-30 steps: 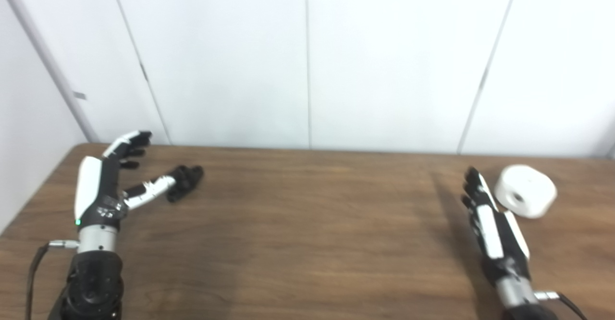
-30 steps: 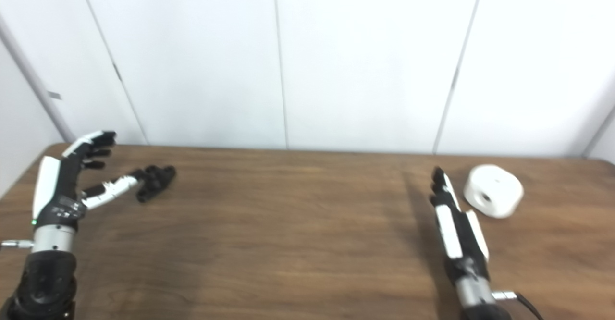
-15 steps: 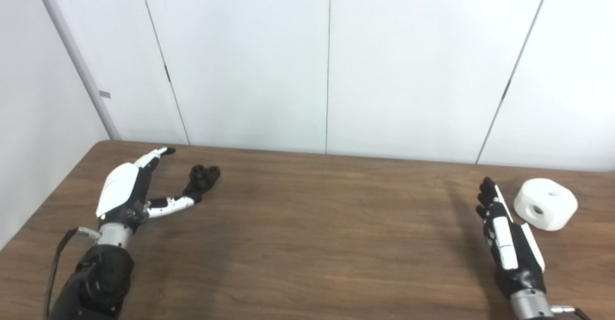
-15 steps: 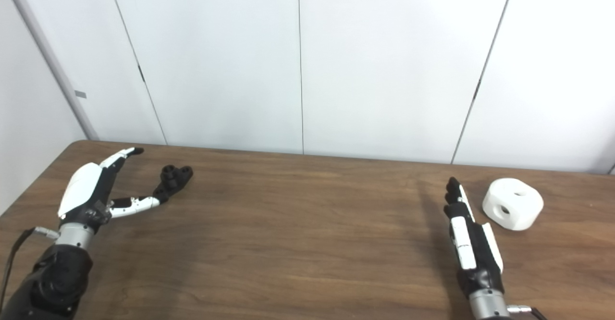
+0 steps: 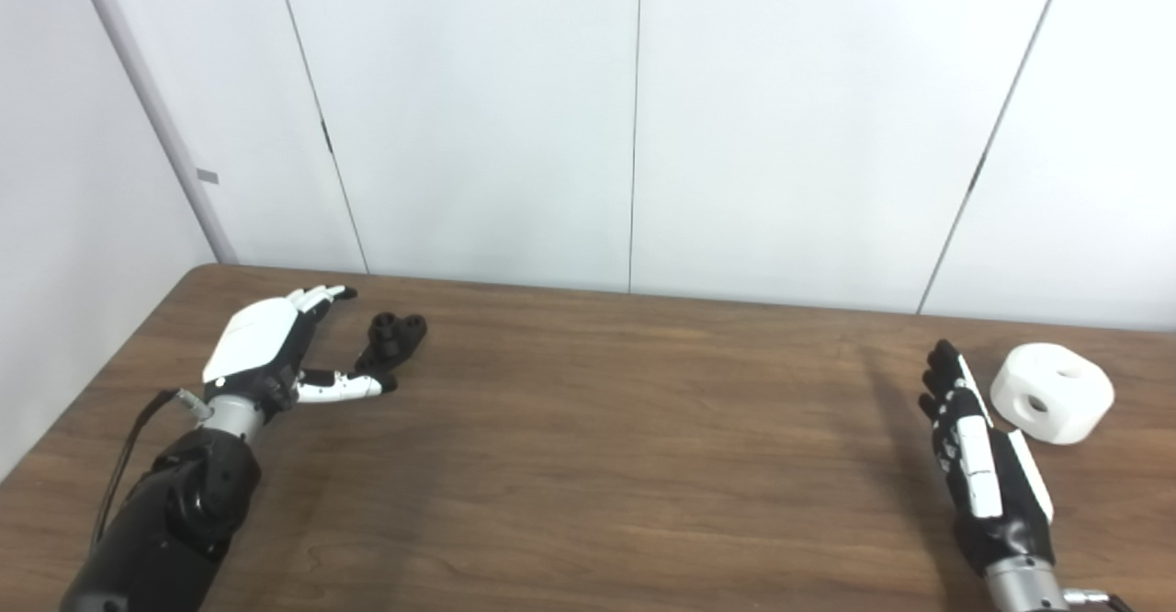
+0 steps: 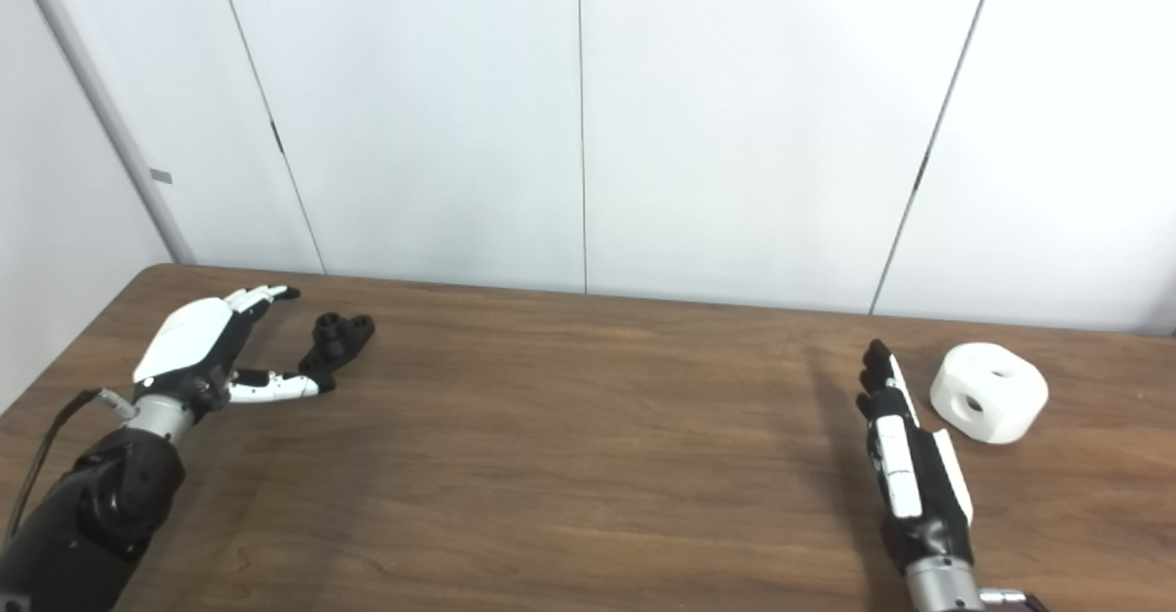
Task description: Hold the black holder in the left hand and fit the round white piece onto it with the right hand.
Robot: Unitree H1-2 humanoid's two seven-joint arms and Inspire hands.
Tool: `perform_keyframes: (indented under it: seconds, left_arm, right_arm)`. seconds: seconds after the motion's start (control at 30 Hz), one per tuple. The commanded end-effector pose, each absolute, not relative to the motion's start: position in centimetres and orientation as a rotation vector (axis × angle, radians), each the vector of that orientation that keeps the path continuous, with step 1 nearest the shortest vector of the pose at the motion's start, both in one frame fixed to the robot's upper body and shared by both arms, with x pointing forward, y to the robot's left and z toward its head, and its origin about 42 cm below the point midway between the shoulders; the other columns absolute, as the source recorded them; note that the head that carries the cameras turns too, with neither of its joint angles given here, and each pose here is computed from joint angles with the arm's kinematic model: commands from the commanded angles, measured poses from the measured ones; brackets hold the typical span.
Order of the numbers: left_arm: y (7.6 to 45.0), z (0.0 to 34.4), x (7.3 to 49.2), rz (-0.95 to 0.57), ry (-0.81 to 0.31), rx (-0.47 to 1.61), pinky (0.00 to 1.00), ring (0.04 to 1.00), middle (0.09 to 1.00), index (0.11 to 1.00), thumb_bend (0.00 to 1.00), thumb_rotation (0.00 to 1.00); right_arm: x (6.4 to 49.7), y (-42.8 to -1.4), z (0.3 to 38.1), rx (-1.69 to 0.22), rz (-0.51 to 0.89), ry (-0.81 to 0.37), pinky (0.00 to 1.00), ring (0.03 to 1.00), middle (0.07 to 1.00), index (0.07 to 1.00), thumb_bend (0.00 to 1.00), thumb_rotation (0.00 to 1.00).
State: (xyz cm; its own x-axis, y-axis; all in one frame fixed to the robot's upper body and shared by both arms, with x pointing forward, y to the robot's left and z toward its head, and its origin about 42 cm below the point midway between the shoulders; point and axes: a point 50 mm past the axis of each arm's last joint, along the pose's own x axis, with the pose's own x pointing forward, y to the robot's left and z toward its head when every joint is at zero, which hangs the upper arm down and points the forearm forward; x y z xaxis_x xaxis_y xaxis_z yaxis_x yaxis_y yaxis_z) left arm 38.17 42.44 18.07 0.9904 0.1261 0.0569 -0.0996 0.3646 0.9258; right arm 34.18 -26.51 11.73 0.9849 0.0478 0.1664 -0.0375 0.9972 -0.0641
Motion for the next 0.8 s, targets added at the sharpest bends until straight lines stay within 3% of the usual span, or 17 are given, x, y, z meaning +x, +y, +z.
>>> perform_keyframes:
  seconds: [0.0,0.77]
  left_arm:
    - [43.9,21.2,39.2,0.196,-0.033,1.235,0.90,0.952,0.919,0.881,0.99,0.54]
    - [44.7,21.3,40.4,0.132,0.008,1.293,0.91,0.947,0.905,0.853,1.00,0.57]
  right_arm:
    - [32.2,-27.0,9.0,-0.037,0.029,-0.098,1.00,1.000,1.000,1.000,0.43,1.00]
    - [31.9,-27.7,9.4,-0.017,0.032,-0.113,1.00,1.000,1.000,1.000,0.39,1.00]
